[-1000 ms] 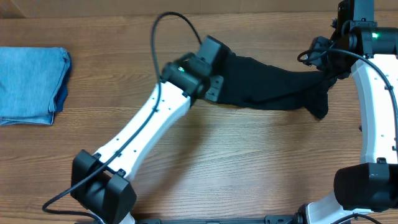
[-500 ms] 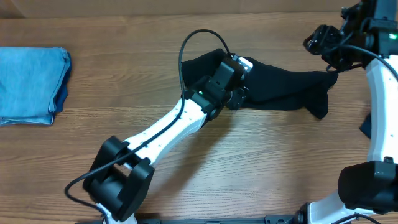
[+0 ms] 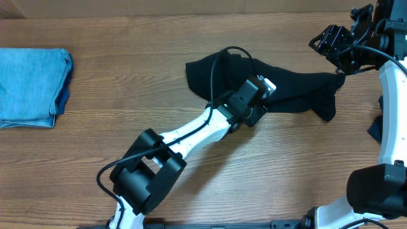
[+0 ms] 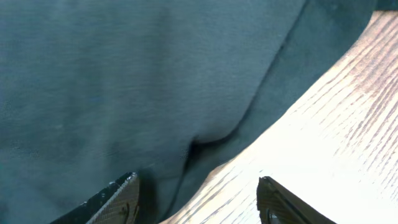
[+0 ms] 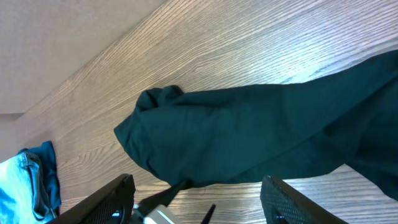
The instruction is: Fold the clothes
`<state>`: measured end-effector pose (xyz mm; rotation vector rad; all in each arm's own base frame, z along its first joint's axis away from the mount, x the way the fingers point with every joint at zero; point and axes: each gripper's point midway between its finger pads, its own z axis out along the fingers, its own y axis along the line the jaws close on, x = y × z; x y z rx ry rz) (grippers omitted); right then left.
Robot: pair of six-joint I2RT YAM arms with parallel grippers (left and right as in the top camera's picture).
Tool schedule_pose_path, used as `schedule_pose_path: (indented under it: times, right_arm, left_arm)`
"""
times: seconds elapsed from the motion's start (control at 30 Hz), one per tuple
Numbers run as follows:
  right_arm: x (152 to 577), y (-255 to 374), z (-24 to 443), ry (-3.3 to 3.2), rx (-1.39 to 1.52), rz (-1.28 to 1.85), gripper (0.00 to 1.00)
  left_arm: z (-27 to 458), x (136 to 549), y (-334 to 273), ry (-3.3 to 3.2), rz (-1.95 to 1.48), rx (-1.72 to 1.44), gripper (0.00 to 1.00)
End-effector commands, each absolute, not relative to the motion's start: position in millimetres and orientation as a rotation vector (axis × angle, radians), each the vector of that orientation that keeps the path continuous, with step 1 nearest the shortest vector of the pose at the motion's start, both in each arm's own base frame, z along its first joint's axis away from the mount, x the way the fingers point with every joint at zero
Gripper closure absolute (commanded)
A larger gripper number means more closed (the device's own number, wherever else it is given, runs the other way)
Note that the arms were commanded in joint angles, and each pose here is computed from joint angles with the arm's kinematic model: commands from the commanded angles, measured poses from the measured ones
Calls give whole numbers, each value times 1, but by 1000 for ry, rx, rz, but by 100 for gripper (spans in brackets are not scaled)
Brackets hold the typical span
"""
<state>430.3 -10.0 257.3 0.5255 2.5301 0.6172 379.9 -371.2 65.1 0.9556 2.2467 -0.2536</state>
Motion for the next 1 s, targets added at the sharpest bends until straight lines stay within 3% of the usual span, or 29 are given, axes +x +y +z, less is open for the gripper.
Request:
schedule_pose_path:
  times: [0.0, 0.43, 0.6, 0.73, 0.83, 0.97]
  right_arm:
    - [426, -6, 274, 2498, 482, 622, 31]
    - [419, -4, 270, 2531, 462, 618, 33]
    - [418, -3, 269, 2539, 463, 622, 34]
    - [416, -3, 268, 2545, 466, 623, 35]
    - [415, -2, 267, 2552, 470, 623, 37]
    - [413, -2, 266, 2560, 459, 620, 37]
  left_arm:
    - [37, 391, -358, 2265, -137, 944, 39]
    - [53, 424, -352, 2172, -50, 829, 46]
    - [54, 431, -343, 2172, -5, 800, 67]
    - [54, 434, -338, 2176, 1, 787, 70]
    - [54, 437, -334, 2182, 7, 778, 91]
    - [60, 437, -331, 2210, 36, 790, 96]
